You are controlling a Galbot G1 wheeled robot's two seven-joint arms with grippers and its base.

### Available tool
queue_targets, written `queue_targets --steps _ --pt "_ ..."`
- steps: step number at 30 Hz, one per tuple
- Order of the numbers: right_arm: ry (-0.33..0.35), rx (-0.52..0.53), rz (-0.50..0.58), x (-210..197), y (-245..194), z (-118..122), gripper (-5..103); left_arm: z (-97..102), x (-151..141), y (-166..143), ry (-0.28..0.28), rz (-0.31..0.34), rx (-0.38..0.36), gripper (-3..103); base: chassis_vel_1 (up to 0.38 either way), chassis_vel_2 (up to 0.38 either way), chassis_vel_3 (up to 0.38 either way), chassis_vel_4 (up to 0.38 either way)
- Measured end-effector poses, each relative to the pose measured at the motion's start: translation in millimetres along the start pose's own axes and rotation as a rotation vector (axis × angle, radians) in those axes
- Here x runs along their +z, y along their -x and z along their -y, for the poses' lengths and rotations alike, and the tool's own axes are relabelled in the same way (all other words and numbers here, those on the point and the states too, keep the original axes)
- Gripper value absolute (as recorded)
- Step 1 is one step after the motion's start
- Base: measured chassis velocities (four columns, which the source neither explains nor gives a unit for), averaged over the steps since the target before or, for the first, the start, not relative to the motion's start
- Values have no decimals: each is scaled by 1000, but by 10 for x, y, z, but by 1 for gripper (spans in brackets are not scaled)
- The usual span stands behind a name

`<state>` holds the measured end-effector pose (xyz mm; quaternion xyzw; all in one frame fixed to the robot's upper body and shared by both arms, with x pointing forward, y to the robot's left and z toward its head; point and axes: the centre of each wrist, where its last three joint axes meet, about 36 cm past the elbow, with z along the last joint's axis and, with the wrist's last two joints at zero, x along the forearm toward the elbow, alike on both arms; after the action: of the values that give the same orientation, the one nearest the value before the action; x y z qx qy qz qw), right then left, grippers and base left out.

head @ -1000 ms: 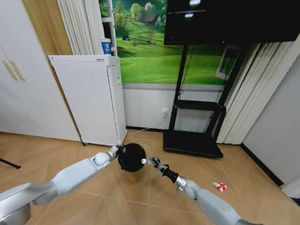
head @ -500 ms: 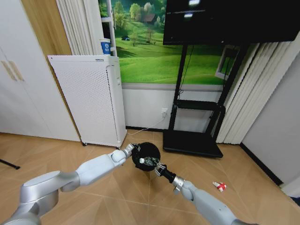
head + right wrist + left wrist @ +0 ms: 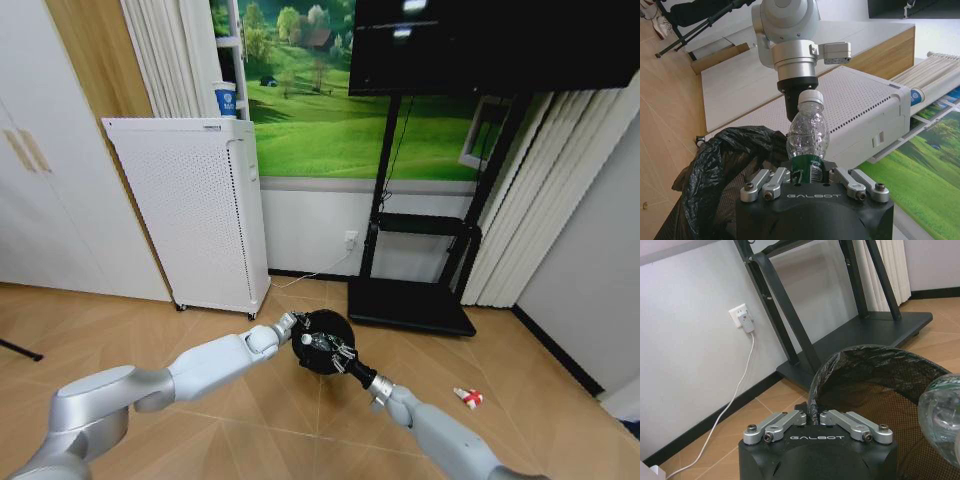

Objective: Pick up the trash bin and place the garbage on the floor into it.

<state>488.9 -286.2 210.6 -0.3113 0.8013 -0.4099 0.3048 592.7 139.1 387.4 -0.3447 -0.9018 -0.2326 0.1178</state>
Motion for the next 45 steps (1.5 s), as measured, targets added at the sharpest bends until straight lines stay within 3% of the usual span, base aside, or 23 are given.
queue_targets --steps 7,9,10,14,15,18,25,27,31,37,45 --pt "16 18 -24 3 -75 13 61 57 20 -12 -11 -1 2 6 0 0 0 0" --pt "17 20 -23 -1 -78 18 61 61 27 -12 -13 -2 1 6 0 0 0 0" --pt "18 21 -21 -11 -83 24 73 65 43 -13 -14 -5 -1 6 0 0 0 0" --pt "19 24 -22 -21 -104 30 78 65 60 -18 -18 -8 -8 6 0 0 0 0" --pt "20 30 -28 -16 -125 41 89 62 70 -29 -22 -9 -13 6 0 0 0 0" --pt "20 51 -46 7 -176 74 97 44 104 -62 -30 -14 -25 6 0 0 0 0" --pt "7 125 -115 127 -375 289 100 -93 161 -272 -69 -24 -77 6 0 0 0 0" --pt "-2 147 -164 205 -548 380 100 -200 234 -470 -85 -31 -108 6 0 0 0 0" --pt "0 168 -223 266 -738 396 100 -273 283 -639 -94 -34 -129 6 0 0 0 0" --pt "2 262 -502 541 -1443 380 100 -414 487 -1143 -153 -60 -222 6 0 0 0 0" --pt "-18 275 -672 676 -1755 410 100 -325 786 -1443 -195 -104 -269 6 0 0 0 0"
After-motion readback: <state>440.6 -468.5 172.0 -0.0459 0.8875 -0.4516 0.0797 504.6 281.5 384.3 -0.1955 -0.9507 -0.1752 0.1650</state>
